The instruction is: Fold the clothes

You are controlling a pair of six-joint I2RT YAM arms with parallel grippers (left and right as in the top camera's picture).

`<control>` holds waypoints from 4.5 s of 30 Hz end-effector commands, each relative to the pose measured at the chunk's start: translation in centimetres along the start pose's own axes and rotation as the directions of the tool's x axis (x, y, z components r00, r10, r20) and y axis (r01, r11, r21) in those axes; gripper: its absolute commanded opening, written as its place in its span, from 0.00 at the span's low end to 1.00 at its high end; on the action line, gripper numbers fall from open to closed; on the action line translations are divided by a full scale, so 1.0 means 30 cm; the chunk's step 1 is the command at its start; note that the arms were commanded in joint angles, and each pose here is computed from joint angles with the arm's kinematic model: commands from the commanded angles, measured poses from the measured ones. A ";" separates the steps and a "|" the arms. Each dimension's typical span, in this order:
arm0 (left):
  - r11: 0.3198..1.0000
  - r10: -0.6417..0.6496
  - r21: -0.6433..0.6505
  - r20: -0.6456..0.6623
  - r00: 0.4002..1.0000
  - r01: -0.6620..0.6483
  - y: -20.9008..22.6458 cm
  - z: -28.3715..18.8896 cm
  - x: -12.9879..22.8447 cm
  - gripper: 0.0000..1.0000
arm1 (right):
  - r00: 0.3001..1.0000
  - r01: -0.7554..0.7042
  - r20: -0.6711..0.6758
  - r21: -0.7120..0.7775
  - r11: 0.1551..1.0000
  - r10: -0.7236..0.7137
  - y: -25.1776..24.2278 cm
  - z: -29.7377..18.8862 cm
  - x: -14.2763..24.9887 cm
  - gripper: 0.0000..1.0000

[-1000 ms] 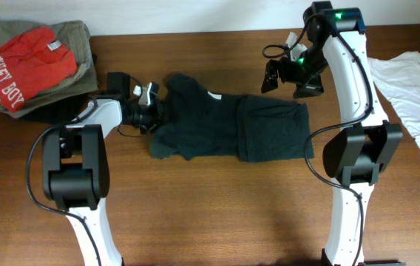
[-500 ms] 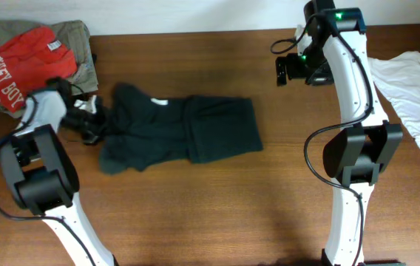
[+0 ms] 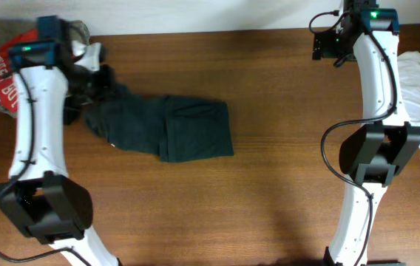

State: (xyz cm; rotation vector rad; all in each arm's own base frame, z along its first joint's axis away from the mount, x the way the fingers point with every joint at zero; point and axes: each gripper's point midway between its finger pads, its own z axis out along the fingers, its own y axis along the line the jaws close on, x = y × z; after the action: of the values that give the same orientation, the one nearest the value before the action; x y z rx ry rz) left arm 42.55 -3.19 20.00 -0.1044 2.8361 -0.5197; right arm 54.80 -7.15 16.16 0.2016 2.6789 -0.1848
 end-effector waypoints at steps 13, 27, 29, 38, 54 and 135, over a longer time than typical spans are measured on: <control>0.960 0.279 0.007 -0.121 0.953 -0.281 -0.505 0.474 0.115 0.00 | 0.999 -0.004 0.042 0.005 1.000 0.004 0.000 -0.056 -0.031 0.99; 0.924 0.381 0.050 -0.178 0.907 -0.378 -0.666 0.714 0.247 0.67 | 0.999 -0.004 0.042 0.005 1.000 0.004 0.000 -0.056 -0.031 0.99; 0.923 0.385 0.051 -0.176 0.906 -0.382 -0.678 0.696 0.242 0.67 | 0.999 -0.004 0.042 0.005 1.000 0.004 0.000 -0.056 -0.031 0.99; 0.885 0.453 -0.117 -0.009 0.892 -0.451 -0.646 0.248 -0.004 0.99 | 0.999 -0.004 0.042 0.005 1.000 0.004 0.000 -0.056 -0.031 0.99; 0.955 0.154 -0.193 -0.324 0.933 -0.225 -0.185 0.526 0.028 0.77 | 0.999 -0.004 0.042 0.005 1.000 0.004 0.000 -0.056 -0.031 0.99; 0.974 0.097 -0.143 -0.430 0.897 -0.174 -0.253 0.384 0.204 0.72 | 0.999 -0.004 0.042 0.005 1.000 0.004 0.000 -0.056 -0.031 0.99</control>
State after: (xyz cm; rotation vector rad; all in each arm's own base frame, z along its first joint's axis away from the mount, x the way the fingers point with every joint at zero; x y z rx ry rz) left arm 41.36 -14.10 10.91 0.2220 3.2342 -0.1802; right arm 54.81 -7.05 16.15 0.1994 2.6794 -0.1838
